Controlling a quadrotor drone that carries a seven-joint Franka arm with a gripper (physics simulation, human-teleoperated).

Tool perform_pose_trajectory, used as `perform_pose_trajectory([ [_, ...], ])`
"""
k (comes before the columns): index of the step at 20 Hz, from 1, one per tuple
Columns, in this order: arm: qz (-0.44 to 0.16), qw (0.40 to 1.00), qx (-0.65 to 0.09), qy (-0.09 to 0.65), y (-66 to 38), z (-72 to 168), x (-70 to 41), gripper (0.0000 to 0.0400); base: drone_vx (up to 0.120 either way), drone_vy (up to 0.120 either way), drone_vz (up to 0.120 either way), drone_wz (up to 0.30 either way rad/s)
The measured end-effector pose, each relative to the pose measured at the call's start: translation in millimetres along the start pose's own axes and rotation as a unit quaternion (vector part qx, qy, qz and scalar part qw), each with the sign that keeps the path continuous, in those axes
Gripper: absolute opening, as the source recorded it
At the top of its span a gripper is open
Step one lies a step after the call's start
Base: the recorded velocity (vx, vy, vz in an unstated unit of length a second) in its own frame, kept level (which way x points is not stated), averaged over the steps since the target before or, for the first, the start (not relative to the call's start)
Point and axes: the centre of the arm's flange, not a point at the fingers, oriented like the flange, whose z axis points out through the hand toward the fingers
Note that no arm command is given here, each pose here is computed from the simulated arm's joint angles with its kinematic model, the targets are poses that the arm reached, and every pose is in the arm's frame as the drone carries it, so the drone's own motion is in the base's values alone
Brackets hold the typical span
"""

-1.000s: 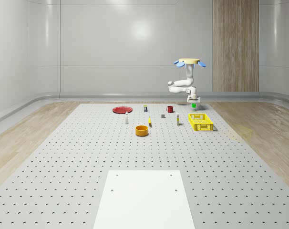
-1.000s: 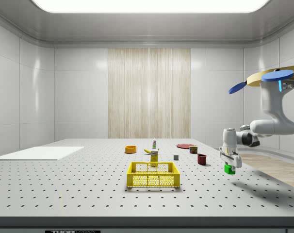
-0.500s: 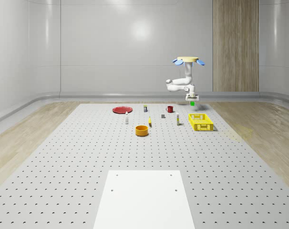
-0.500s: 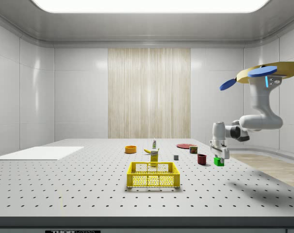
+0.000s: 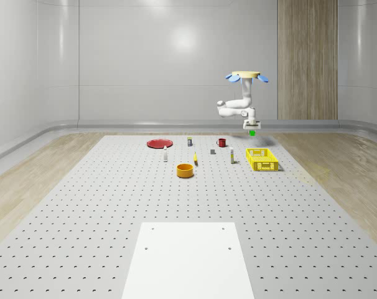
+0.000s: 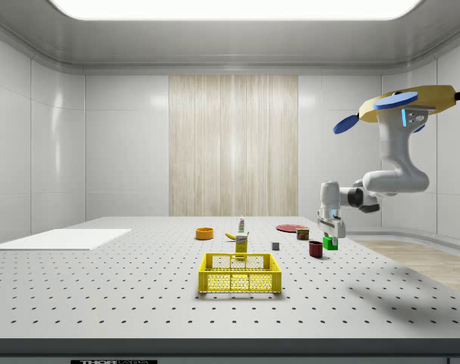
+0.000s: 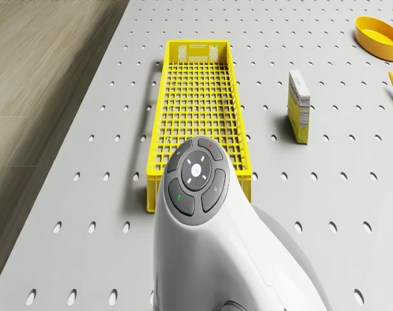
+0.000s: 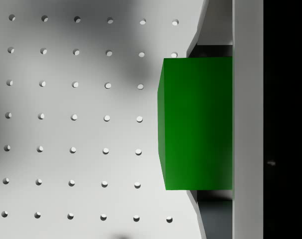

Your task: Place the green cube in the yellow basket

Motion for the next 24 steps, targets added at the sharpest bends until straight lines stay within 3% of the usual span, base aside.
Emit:
perform_pose_trajectory([
  [24,-0.001,1.0,0.0,0.0,0.0,-0.1,0.0,0.0251,0.12,0.0,0.002,0.0],
])
